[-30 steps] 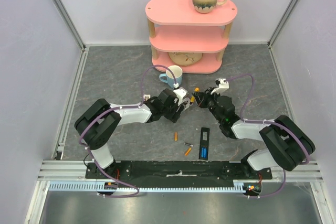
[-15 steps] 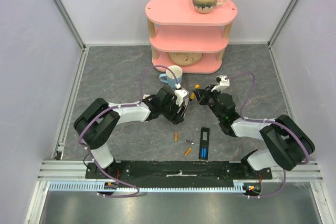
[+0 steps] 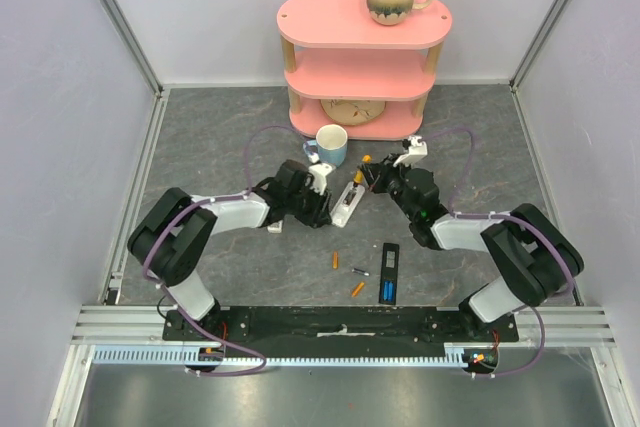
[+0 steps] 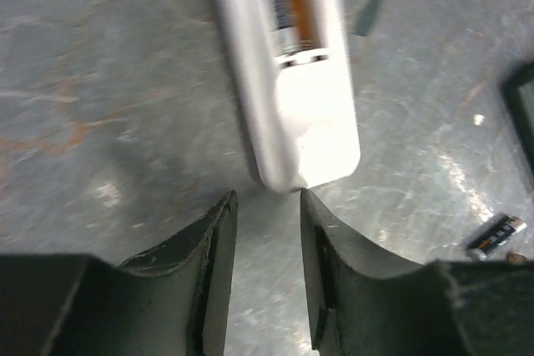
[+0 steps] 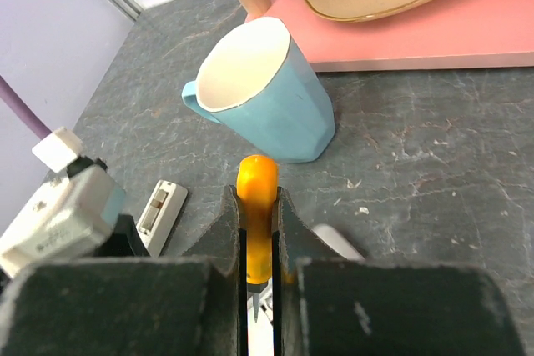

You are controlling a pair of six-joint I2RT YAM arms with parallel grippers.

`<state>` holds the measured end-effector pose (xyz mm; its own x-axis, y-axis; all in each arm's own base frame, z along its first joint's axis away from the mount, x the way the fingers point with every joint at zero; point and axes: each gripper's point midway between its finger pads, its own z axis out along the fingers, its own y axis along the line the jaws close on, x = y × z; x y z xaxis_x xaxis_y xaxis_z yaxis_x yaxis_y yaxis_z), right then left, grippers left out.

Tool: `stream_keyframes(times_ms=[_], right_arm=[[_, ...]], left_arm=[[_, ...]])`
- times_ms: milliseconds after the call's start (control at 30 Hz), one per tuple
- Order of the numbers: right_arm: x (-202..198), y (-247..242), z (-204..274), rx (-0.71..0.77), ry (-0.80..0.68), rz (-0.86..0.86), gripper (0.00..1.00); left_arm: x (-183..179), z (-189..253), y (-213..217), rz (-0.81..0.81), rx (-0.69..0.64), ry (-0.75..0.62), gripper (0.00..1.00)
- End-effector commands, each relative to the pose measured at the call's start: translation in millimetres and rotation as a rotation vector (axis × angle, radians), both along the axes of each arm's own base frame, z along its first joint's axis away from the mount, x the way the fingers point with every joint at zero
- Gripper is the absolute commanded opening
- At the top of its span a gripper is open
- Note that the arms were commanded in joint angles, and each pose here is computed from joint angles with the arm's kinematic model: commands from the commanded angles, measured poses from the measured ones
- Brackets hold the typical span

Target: Unload the batteries from the remote control

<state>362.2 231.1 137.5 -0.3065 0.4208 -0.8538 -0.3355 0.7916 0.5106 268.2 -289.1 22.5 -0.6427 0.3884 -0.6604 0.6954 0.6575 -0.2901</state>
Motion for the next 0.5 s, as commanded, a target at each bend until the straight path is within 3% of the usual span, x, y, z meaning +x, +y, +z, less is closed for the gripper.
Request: stream_keyframes(times_ms=[0, 133, 233, 333, 467], right_arm=[[16, 15, 24, 0.058, -0.062, 0.029, 0.00], [27, 24, 16, 0.053, -0.047, 0.037, 0.00], [30, 24, 16, 0.056, -0.047, 0.029, 0.00], [30, 22, 19, 0.059, -0.050, 0.018, 0.00], [27, 17, 24, 0.061, -0.058, 0.003, 0.00]], left_arm=[[13, 10, 15, 0.095, -0.099, 0.055, 0.39], [25, 24, 8, 0.099, -0.164, 0.078, 0.25], [30, 32, 5, 0.094, -0.197, 0.067, 0.23], [26, 31, 2, 0.061, -0.216, 0.069, 0.28], [22, 35, -6, 0.016, -0.265, 0.082, 0.45]])
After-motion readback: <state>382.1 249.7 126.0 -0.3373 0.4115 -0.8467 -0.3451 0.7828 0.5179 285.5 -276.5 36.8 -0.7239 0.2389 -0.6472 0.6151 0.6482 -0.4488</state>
